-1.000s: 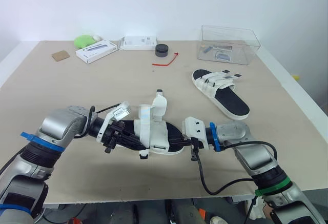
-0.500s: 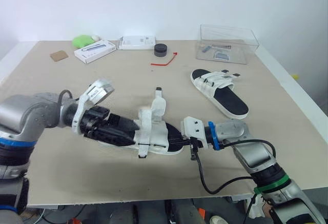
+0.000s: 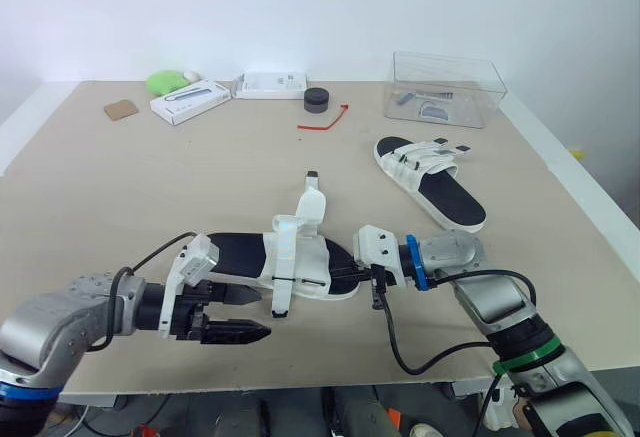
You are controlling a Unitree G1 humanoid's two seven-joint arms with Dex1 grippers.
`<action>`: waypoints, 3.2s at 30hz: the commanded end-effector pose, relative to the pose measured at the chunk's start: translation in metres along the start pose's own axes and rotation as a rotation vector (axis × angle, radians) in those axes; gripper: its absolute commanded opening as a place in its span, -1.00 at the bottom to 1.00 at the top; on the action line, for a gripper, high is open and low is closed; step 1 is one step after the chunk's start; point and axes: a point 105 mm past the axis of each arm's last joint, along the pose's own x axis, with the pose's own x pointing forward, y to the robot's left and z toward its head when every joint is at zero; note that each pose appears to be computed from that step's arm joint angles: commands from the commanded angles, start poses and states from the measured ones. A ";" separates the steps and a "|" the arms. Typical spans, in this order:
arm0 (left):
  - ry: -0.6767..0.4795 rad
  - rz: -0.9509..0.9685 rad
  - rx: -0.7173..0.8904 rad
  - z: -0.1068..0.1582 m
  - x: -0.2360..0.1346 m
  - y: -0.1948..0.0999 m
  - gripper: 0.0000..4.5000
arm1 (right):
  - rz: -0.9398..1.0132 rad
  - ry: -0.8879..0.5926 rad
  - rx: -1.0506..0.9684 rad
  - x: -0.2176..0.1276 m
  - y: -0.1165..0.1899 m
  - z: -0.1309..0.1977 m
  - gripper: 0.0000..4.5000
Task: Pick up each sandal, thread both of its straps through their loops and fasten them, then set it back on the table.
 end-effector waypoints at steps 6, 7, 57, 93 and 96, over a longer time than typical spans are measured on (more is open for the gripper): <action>-0.035 0.016 0.037 -0.002 0.014 0.003 0.81 | 0.022 0.016 -0.002 0.002 0.003 -0.002 -1.00; -0.041 0.004 0.035 -0.002 0.017 0.002 0.81 | 0.023 0.018 -0.003 0.001 0.003 -0.002 -1.00; 0.254 -0.078 1.169 0.032 -0.020 -0.025 0.95 | 0.064 0.022 -0.024 0.004 0.005 -0.003 -1.00; -0.138 -0.072 0.949 0.068 0.031 -0.006 -0.94 | 0.050 0.044 -0.023 0.000 0.002 -0.005 -1.00; -0.204 -0.025 0.738 0.075 0.026 0.002 -0.94 | 0.051 0.045 -0.025 0.000 0.003 -0.006 -1.00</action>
